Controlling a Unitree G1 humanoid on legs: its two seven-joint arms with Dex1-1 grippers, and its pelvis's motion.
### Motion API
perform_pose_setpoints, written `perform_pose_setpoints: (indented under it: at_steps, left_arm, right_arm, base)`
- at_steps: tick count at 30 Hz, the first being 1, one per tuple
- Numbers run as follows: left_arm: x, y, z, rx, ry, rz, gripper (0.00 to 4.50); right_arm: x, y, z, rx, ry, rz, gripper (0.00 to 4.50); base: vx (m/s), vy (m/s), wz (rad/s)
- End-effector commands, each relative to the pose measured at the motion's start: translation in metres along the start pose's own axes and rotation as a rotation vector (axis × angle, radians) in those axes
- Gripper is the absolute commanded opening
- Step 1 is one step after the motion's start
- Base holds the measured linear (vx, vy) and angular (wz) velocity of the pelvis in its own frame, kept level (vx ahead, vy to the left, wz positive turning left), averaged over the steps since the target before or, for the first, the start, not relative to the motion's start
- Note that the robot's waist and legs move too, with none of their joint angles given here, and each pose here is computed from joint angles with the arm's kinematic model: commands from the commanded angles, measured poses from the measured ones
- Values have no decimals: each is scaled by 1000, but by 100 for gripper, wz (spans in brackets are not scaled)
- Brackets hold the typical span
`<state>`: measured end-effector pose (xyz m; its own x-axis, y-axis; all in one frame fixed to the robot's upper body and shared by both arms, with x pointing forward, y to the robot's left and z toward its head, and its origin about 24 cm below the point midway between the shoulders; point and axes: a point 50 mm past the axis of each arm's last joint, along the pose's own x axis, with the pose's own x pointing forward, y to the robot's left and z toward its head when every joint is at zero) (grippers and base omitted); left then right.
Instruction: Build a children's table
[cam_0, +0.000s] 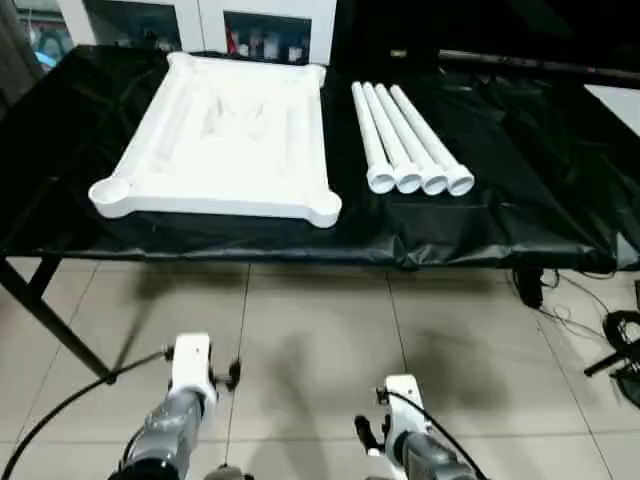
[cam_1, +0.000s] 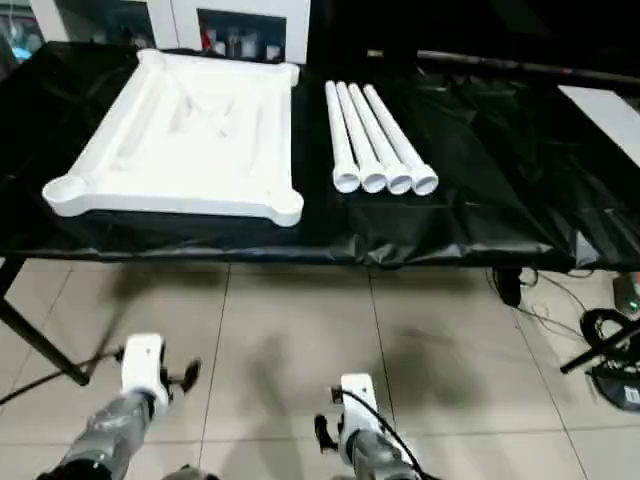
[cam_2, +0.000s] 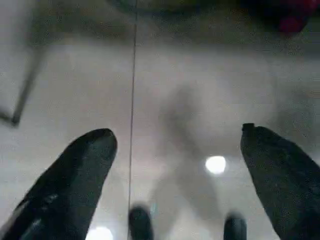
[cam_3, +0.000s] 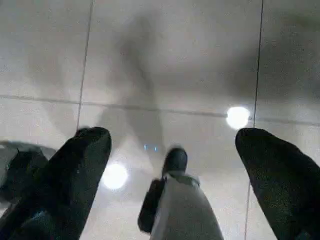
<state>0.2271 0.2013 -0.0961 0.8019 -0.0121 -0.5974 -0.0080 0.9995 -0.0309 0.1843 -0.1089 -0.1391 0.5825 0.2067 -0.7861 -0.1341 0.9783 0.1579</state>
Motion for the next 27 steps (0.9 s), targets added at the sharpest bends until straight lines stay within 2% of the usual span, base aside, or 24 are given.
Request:
perform_pose_setpoints:
  at_steps: [1,2,4,5,7,8,9,11,13,14,18,20,21,22,23,24,26,27]
  left_arm:
    - [-8,-5,9,33,-93,-36,449]
    - [-12,-5,13,46,-129,-42,449]
    - [-12,-5,13,46,-129,-42,449]
    - [-20,-4,21,93,-186,-47,449]
    - [-33,0,33,145,-253,-52,449]
    - [-46,4,44,170,-304,-62,449]
    - [-46,4,44,170,-304,-62,449]
    - [-56,4,52,192,-335,-79,449]
    - [-65,-2,62,224,-367,-116,449]
    - [-72,-6,74,235,-413,-138,449]
    - [-80,-8,95,236,-497,-135,449]
    - [-88,-8,118,224,-565,-127,449]
    - [-89,-7,129,227,-593,-102,449]
    - [-89,-6,132,224,-601,-96,449]
    - [-90,-3,147,210,-642,-64,449]
    - [-90,-3,152,204,-657,-53,449]
    - [-87,2,170,124,-713,3,449]
    - [-86,3,174,103,-735,28,449]
  right_arm:
    - [-8,-33,42,-2,-191,37,450]
    - [-15,-47,58,-16,-262,54,450]
    - [-15,-47,58,-16,-262,54,450]
    - [-27,-54,71,-59,-357,95,450]
    - [-44,-57,82,-117,-456,135,450]
    - [-63,-58,96,-150,-549,171,450]
    - [-63,-58,96,-150,-549,171,450]
    - [-77,-58,107,-167,-614,191,450]
    - [-95,-55,119,-190,-685,222,450]
    - [-113,-48,130,-209,-736,275,450]
    - [-130,-40,141,-222,-783,308,450]
    - [-141,-38,156,-209,-835,285,450]
    - [-145,-38,165,-168,-863,261,450]
    - [-145,-39,168,-159,-871,245,450]
    - [-148,-41,180,-121,-905,178,450]
    - [-149,-42,183,-109,-915,159,450]
    - [-148,-43,199,-134,-955,66,450]
    - [-147,-43,203,-162,-960,43,450]
  base:
    - [0,0,0]
    - [0,0,0]
    - [0,0,0]
    - [0,0,0]
    - [0,0,0]
    - [0,0,0]
    - [0,0,0]
    - [0,0,0]
    - [0,0,0]
    - [0,0,0]
    - [0,0,0]
    - [0,0,0]
    - [0,0,0]
    - [0,0,0]
    - [0,0,0]
    - [0,0,0]
    - [0,0,0]
    - [0,0,0]
